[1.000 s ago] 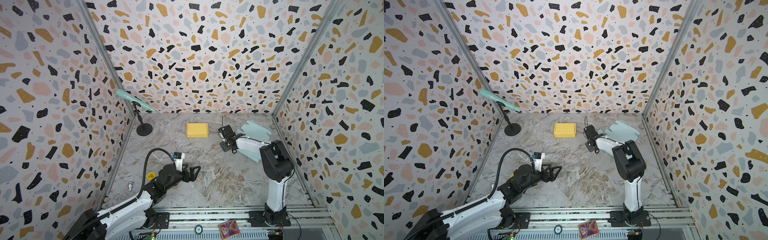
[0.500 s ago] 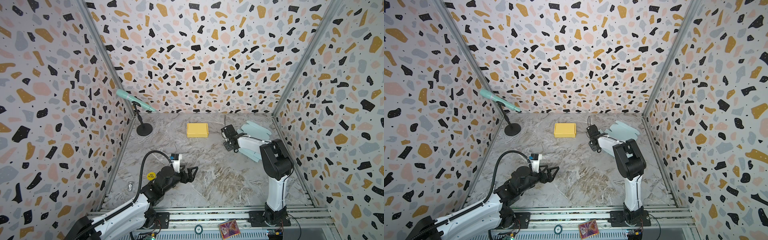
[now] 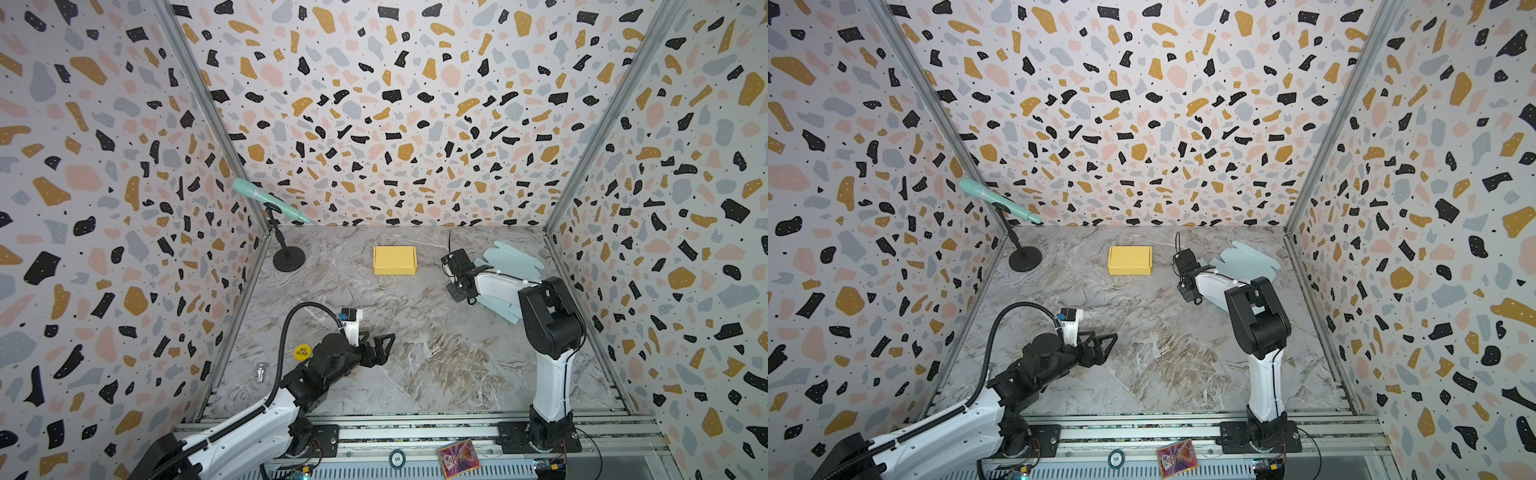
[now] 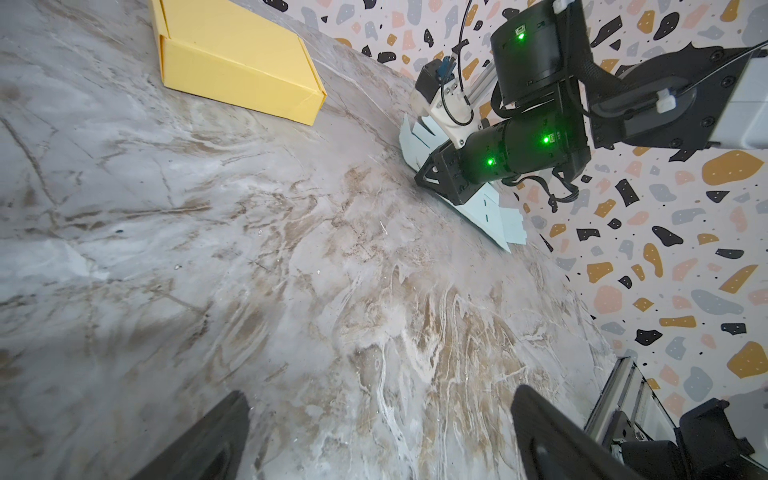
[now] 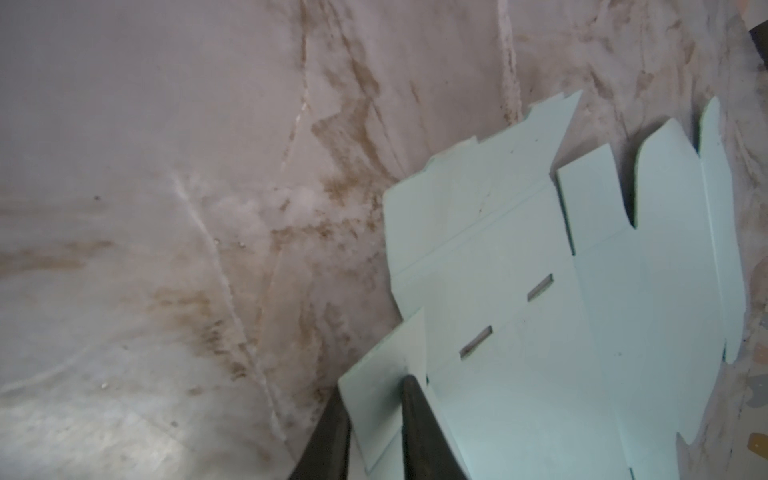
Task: Fold the paper box
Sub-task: 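Lower the right gripper onto the near edge of the mint blank and grasp it, then lift the mint blank with the right gripper and swing it toward the left gripper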
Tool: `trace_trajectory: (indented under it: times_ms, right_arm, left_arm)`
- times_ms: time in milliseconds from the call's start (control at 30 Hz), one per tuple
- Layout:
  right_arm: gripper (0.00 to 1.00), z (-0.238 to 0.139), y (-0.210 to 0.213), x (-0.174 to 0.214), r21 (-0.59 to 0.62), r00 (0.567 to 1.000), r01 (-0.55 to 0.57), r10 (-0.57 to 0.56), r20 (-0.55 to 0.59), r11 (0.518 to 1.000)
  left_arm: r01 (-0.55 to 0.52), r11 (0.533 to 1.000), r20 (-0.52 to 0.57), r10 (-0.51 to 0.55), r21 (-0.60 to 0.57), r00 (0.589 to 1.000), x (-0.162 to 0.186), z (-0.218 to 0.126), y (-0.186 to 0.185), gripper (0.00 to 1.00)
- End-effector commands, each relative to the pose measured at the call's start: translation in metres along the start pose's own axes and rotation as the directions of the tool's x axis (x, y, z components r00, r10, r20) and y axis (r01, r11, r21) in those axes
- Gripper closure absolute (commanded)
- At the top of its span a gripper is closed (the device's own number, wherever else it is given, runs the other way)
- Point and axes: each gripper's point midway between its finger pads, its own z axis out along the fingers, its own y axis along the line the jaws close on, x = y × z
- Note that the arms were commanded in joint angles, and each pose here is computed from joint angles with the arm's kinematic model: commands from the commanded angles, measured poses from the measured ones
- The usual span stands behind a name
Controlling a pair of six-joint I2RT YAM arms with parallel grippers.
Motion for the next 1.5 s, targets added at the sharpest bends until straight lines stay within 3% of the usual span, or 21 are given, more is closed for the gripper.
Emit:
trace_trajectory:
  times_ms: [0,233,433,667,967,1100,1200,1400,1467]
  right_arm:
    - [0.82,-0.011,-0.007,-0.001,0.015,1.000,-0.013,0.013,0.008,1.000]
    - [0.92,-0.018,-0.010,0.005,0.039,1.000,-0.008,0.008,0.001,0.999]
    - [0.99,-0.046,-0.009,0.003,0.057,0.999,-0.018,0.016,0.041,0.998]
    - [1.00,-0.109,0.005,-0.004,0.039,0.987,-0.038,0.031,0.157,0.999]
    - [1.00,-0.209,0.006,-0.023,-0.087,0.914,-0.081,0.109,0.391,0.993]
    - [1.00,-0.245,0.037,-0.027,-0.149,0.871,-0.001,0.074,0.486,0.989]
    - [1.00,-0.270,0.073,-0.027,-0.192,0.831,0.119,0.008,0.557,0.974]
    - [1.00,-0.295,0.152,-0.005,-0.282,0.746,0.386,-0.117,0.656,0.878]
    - [1.00,-0.306,0.182,0.008,-0.303,0.695,0.488,-0.154,0.702,0.818]
  left_arm:
    - [0.007,1.000,0.018,-0.008,0.004,1.000,-0.003,-0.001,-0.001,0.00]
    - [0.018,1.000,0.024,-0.019,0.013,1.000,-0.003,-0.003,-0.002,0.00]
    - [0.025,1.000,0.029,-0.026,0.015,0.999,-0.002,-0.005,-0.002,0.00]
    - [0.049,0.999,0.092,-0.050,0.004,0.994,-0.019,-0.015,-0.004,0.01]
    - [0.066,0.997,0.118,-0.061,-0.042,0.991,-0.027,-0.022,0.002,0.02]
    - [0.050,0.996,0.160,-0.037,-0.074,0.986,-0.049,-0.028,-0.004,0.01]
    - [-0.014,0.994,0.151,0.031,-0.111,0.988,-0.069,-0.033,-0.011,0.01]
    - [-0.044,0.982,0.147,0.072,-0.182,0.987,-0.106,-0.054,-0.007,0.01]
    - [-0.032,0.979,0.158,0.065,-0.199,0.985,-0.115,-0.061,-0.002,0.00]
